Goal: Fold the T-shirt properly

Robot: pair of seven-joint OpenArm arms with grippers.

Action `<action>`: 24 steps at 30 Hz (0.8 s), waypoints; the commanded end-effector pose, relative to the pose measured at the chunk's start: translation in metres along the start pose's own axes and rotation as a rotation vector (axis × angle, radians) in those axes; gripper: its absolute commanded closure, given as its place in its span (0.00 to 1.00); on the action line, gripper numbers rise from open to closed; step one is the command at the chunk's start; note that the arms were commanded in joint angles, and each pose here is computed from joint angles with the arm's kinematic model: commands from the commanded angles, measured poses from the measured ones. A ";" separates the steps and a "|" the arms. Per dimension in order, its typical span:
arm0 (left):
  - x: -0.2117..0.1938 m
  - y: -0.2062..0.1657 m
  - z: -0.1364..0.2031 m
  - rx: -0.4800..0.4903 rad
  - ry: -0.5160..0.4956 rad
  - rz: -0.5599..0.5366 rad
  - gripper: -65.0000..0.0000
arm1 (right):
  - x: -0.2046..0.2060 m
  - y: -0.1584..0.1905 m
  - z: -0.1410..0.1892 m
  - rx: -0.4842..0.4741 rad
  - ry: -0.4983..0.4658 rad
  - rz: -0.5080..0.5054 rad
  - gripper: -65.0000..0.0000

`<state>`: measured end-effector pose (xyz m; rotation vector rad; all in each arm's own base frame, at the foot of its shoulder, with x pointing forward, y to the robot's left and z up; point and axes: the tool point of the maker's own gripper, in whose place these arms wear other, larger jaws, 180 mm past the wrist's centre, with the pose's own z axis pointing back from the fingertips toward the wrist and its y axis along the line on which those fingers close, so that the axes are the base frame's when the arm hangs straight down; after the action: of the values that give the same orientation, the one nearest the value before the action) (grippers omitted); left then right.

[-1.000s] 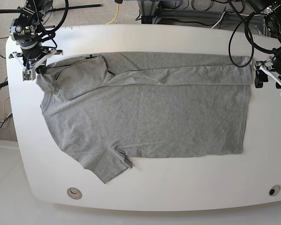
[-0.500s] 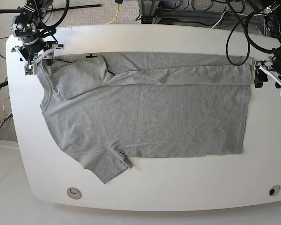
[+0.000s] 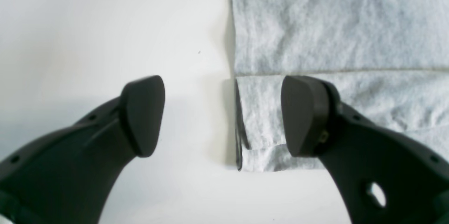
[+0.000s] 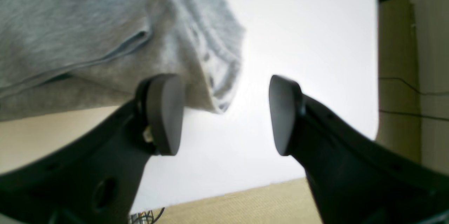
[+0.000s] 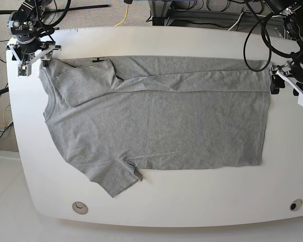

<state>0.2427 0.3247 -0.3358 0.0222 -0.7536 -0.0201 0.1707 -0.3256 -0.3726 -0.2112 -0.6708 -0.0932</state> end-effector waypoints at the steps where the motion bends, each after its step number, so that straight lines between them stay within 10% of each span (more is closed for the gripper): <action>1: 0.015 0.003 0.004 0.005 -0.049 -0.015 0.26 | 0.022 -0.003 0.004 -0.009 -0.067 0.016 0.43; 10: 0.012 -0.023 -0.007 -0.062 -0.029 -0.042 0.26 | 0.054 0.021 -0.001 0.045 -0.136 0.051 0.48; 17: 0.007 -0.044 -0.011 -0.100 -0.032 -0.015 0.28 | 0.061 0.046 -0.006 0.106 -0.147 0.086 0.83; 24: 0.006 -0.046 -0.010 -0.100 -0.032 -0.020 0.63 | 0.059 0.053 -0.008 0.124 -0.140 0.095 0.93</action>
<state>0.2476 0.2752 -0.3527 -0.0835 -0.7410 -0.0614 0.2245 -0.2720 -0.3607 -0.1152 -0.7640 0.0519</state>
